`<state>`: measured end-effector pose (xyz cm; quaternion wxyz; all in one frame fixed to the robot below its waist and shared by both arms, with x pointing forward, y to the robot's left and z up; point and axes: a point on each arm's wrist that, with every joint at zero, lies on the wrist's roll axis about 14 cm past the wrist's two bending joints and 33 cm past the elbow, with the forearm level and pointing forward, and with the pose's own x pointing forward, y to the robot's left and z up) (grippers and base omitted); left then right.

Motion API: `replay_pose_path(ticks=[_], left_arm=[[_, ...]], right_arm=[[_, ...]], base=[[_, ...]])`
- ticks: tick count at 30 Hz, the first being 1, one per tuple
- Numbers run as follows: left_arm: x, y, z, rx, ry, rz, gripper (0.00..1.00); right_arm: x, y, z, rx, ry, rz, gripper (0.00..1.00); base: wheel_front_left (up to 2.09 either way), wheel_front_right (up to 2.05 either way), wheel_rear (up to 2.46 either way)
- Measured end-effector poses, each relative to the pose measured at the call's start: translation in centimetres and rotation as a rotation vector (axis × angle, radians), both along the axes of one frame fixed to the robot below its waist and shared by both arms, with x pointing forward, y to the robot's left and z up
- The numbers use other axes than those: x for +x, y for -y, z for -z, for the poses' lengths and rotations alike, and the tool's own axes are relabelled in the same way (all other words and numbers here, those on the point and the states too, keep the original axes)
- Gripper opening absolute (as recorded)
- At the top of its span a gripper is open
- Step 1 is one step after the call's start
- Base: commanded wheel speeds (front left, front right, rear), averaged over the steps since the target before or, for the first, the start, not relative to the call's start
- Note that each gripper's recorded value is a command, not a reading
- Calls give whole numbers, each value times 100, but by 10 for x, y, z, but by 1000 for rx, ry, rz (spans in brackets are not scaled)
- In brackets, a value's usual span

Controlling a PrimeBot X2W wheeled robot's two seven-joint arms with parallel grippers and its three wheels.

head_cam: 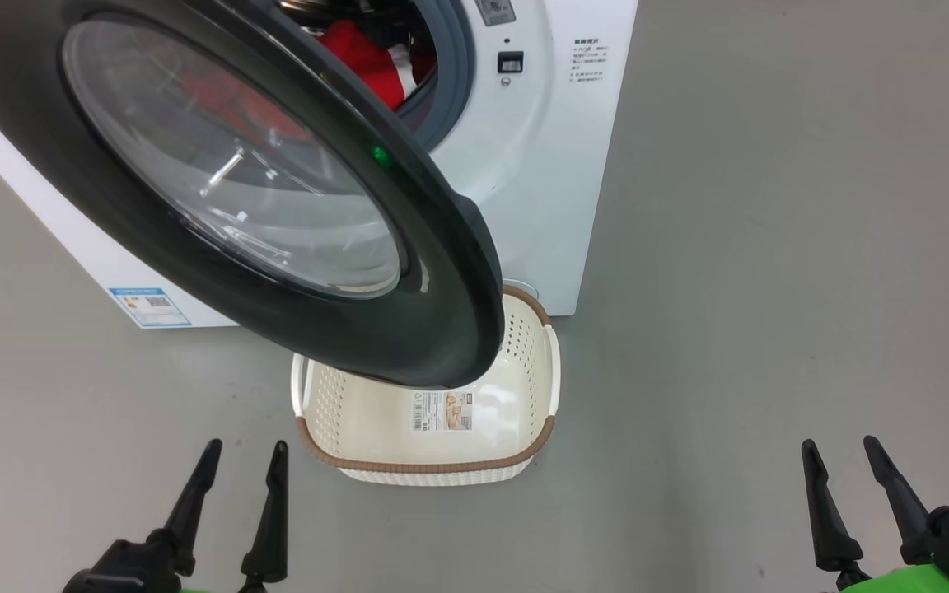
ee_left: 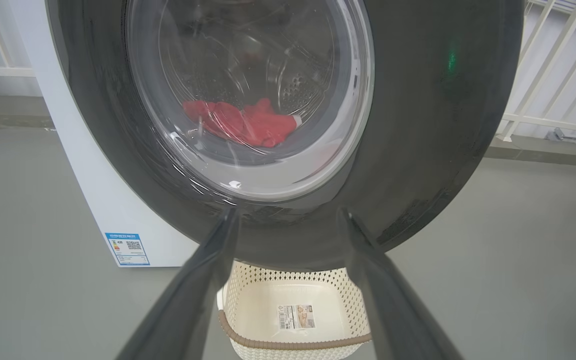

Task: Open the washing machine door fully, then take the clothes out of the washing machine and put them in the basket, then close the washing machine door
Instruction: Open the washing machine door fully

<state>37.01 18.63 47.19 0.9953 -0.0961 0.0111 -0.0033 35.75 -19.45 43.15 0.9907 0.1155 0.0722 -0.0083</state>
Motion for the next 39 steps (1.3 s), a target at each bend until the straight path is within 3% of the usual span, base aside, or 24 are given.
replay_pose_path(ticks=[9, 10, 12, 17, 21, 29, 33, 39], left_arm=[[-1, 0, 0, 0, 1, 0, 100], [-1, 0, 0, -1, 1, 1, 100], [-2, 1, 0, -1, -2, 2, 100], [-2, 1, 3, -8, -10, 2, 100], [-4, 3, 6, -14, -20, 7, 100], [-5, 5, 10, -47, -34, 2, 100], [-5, 2, 11, -54, -39, -9, 100], [-5, -6, 15, -59, -53, -36, 100]], right_arm=[[6, -6, -6, 6, 23, -15, 100], [9, -8, -10, 16, 35, -20, 72], [18, -15, -19, 59, 69, -28, 0], [43, -27, -49, 211, 172, -27, 0], [68, -42, -73, 448, 240, -27, 0], [117, -106, -123, 898, 282, -186, 0], [132, -144, -136, 1020, 195, -343, 0], [141, -198, -137, 1118, -68, -609, 0]], base=[[0, 0, 0], [0, 0, 0], [0, 0, 0], [0, 0, 0], [0, 0, 0], [0, 0, 0], [0, 0, 0], [0, 0, 0]])
